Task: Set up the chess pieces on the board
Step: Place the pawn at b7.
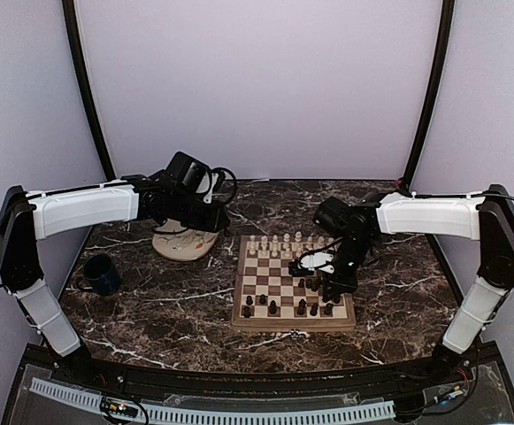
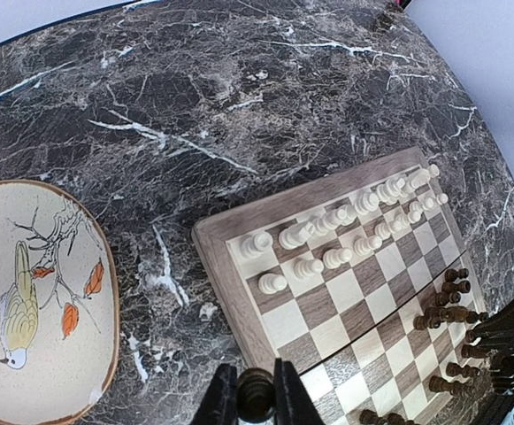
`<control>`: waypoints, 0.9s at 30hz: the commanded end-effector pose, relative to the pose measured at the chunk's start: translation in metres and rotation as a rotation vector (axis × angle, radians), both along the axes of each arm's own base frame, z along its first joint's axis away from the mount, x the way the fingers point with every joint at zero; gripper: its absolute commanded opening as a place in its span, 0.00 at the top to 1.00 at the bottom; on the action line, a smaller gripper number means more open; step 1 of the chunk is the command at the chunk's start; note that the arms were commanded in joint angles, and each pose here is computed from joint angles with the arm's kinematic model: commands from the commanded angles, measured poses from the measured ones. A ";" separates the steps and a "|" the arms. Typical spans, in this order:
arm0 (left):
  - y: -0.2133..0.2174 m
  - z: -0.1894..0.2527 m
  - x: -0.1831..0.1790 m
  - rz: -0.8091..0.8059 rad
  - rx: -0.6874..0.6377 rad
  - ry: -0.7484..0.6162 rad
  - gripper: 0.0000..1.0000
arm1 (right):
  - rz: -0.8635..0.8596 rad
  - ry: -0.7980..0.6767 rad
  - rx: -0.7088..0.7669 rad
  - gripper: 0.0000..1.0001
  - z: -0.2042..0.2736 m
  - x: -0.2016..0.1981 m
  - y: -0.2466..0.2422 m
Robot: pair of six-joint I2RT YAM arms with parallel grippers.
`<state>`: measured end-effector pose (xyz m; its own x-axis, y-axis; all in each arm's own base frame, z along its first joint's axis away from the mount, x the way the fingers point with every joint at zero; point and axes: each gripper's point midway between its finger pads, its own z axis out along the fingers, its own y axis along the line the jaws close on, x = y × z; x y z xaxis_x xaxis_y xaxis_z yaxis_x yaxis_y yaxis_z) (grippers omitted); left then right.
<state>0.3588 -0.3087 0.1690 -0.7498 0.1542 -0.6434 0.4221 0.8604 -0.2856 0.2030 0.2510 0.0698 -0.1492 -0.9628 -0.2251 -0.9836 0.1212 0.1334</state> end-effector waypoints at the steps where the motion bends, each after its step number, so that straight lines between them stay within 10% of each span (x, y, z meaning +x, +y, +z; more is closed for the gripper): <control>1: -0.002 0.017 -0.006 -0.020 -0.042 -0.031 1.00 | 0.014 -0.007 -0.014 0.99 -0.010 -0.001 0.001; 15: 0.000 0.016 -0.010 -0.019 -0.050 -0.022 1.00 | -0.022 -0.028 -0.031 0.95 -0.022 0.011 0.005; 27: -0.022 0.037 -0.027 -0.203 -0.113 -0.125 1.00 | -0.053 -0.058 0.029 0.72 0.006 0.017 0.014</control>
